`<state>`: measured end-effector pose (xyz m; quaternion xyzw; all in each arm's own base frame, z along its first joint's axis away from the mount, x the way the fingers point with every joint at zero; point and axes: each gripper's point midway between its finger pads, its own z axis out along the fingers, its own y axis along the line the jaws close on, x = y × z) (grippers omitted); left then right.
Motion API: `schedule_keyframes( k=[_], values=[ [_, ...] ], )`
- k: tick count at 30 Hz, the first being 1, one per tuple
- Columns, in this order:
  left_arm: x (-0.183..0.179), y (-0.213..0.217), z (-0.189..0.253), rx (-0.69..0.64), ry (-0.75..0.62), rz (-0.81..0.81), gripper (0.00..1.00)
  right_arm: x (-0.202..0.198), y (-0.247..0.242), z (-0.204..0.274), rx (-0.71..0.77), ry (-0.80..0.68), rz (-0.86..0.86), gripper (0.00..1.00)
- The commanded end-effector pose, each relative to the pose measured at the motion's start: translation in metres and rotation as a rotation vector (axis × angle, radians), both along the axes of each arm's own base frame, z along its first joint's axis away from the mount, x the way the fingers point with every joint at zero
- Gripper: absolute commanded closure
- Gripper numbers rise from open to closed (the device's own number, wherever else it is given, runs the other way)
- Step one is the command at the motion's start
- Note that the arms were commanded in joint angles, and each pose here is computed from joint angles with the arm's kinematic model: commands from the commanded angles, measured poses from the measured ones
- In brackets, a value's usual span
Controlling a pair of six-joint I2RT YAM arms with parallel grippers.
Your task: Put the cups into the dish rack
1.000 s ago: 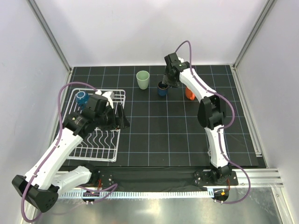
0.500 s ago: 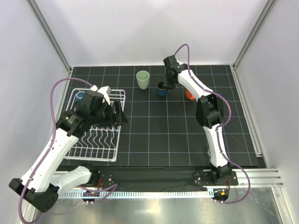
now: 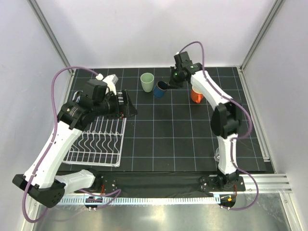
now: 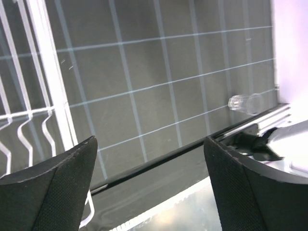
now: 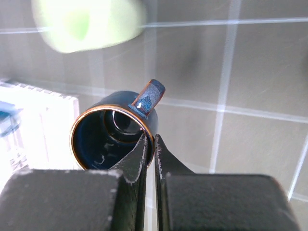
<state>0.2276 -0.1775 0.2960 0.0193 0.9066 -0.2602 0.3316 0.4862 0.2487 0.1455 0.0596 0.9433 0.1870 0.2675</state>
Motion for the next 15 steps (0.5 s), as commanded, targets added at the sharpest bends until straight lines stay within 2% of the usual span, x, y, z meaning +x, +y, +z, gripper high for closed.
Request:
schedule_keyframes(
  k=[1, 2, 4, 6, 7, 9, 10, 15],
  values=[
    [0.009, -0.021, 0.032, -0.093, -0.070, -0.068, 0.11, -0.038, 0.026, 0.126, 0.262, -0.206, 0.148, 0.96],
    [0.011, -0.025, 0.037, -0.111, -0.082, -0.082, 0.10, -0.051, 0.025, 0.159, 0.306, -0.277, 0.172, 0.96],
    [0.015, -0.038, 0.052, -0.172, -0.118, -0.126, 0.07, -0.076, 0.027, 0.154, 0.349, -0.248, 0.225, 0.96],
    [0.015, -0.047, 0.065, -0.224, -0.156, -0.164, 0.04, -0.103, 0.026, 0.185, 0.415, -0.303, 0.288, 0.96],
    [0.016, -0.055, 0.076, -0.271, -0.189, -0.190, 0.02, -0.115, 0.025, 0.181, 0.430, -0.287, 0.309, 0.96],
    [0.015, -0.060, 0.089, -0.317, -0.231, -0.218, 0.01, -0.140, 0.022, 0.212, 0.482, -0.369, 0.364, 0.96],
    [0.015, -0.065, 0.099, -0.347, -0.267, -0.245, 0.00, -0.153, 0.023, 0.206, 0.507, -0.352, 0.402, 0.96],
    [0.010, -0.075, 0.135, -0.462, -0.354, -0.299, 0.00, -0.200, 0.018, 0.246, 0.653, -0.507, 0.496, 0.96]
  ],
)
